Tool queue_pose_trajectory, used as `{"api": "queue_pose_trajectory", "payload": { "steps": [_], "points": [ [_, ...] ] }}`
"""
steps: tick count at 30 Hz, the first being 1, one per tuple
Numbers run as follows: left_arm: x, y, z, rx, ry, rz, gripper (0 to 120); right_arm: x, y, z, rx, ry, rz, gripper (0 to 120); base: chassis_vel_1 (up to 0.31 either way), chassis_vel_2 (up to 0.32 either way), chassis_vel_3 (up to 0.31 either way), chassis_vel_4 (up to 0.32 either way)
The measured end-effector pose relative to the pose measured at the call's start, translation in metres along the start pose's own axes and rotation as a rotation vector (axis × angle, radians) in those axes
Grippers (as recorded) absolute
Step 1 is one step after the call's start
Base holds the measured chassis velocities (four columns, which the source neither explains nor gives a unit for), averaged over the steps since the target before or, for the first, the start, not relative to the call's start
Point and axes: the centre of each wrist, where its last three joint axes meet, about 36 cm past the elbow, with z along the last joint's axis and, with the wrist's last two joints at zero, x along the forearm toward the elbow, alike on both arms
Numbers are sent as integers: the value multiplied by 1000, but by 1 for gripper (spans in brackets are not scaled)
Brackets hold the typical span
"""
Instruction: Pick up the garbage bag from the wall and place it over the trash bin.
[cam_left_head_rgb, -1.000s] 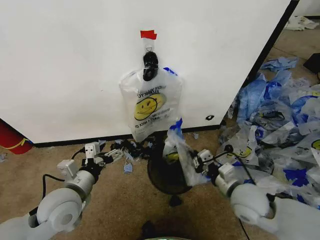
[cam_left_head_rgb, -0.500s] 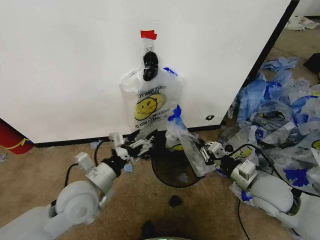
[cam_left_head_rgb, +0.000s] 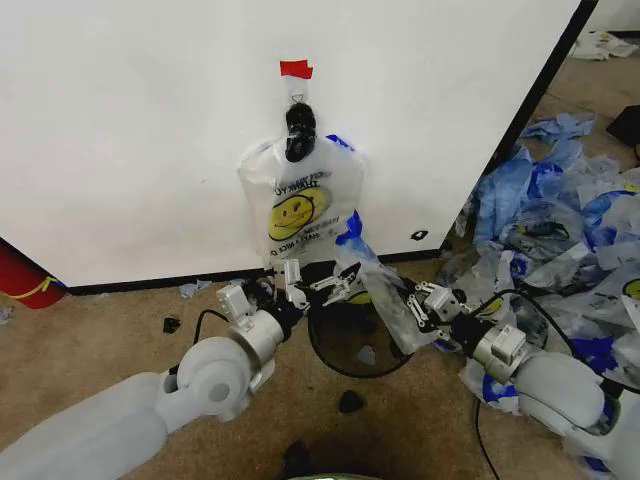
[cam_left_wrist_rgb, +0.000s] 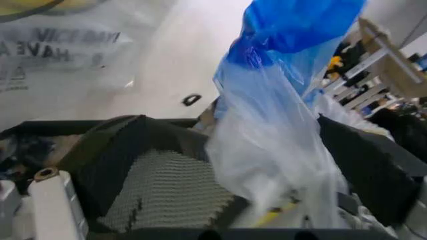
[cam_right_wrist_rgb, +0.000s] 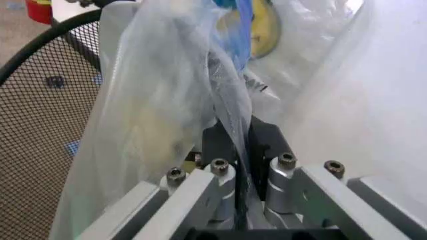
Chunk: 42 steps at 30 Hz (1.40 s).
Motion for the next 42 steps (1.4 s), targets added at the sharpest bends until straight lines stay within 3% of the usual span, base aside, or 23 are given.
{"api": "queue_pose_trajectory", "payload": {
  "steps": [9, 15, 21, 23, 27, 40, 42],
  "points": [
    [-5, -3, -6, -21, 34, -34, 100, 1, -1, 0, 7, -4, 6, 0, 0, 0, 0, 0],
    [-5, -6, -5, -20, 50, -46, 93, 1, -2, 1, 11, -7, 10, 0, 0, 0, 0, 0],
    [-13, -10, -7, -4, 51, -67, 69, 1, -1, 5, 8, -3, 10, 0, 0, 0, 0, 0],
    [-13, -11, -8, -2, 51, -67, 67, 1, 0, 5, 8, -3, 10, 0, 0, 0, 0, 0],
    [-15, -13, -8, -1, 55, -63, 48, 0, 0, 7, 8, -1, 10, 0, 0, 0, 0, 0],
    [-9, -15, -8, 1, 62, -52, 1, 0, -2, 6, 14, -4, 12, 0, 0, 0, 0, 0],
    [-8, -16, -8, 2, 62, -51, 0, 0, -2, 6, 14, -5, 12, 0, 0, 0, 0, 0]
  ]
}}
